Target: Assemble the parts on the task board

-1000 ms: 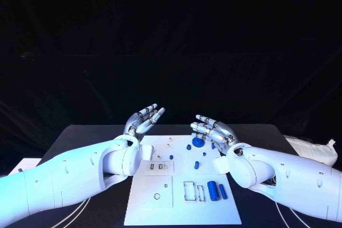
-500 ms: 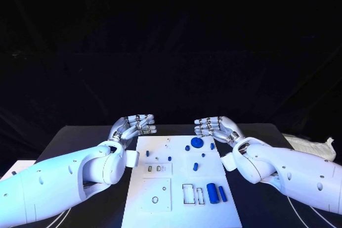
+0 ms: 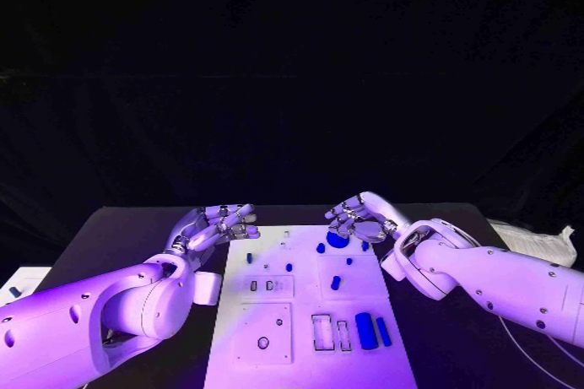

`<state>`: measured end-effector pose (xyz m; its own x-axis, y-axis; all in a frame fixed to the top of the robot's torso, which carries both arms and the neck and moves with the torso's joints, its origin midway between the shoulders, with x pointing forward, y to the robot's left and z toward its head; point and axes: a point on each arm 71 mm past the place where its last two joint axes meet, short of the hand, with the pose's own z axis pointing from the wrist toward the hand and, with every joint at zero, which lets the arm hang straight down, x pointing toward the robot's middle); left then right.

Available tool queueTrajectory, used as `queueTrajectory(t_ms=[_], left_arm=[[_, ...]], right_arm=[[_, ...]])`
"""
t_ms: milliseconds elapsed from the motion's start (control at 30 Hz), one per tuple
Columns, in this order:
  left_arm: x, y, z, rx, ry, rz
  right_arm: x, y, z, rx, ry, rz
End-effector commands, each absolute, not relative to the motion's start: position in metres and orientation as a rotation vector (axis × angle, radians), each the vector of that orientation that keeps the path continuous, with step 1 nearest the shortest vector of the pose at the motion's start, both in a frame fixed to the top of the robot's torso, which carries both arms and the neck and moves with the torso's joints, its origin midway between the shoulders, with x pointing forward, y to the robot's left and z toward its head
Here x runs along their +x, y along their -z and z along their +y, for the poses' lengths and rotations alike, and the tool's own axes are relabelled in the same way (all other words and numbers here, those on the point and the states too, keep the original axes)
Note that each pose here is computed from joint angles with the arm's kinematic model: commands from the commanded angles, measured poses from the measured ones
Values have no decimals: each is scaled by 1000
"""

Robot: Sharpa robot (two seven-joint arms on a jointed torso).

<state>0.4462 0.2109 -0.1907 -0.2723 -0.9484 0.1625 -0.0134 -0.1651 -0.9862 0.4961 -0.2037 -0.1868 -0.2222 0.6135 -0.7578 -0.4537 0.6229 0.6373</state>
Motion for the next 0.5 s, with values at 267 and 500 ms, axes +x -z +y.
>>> queueTrajectory(t_ms=[267, 500], left_arm=[[430, 179, 208, -1227, 1640, 1341], [424, 175, 205, -1229, 1671, 1348]], right_arm=[[502, 181, -195, -248, -626, 1557], [503, 174, -189, -321, -561, 1567]])
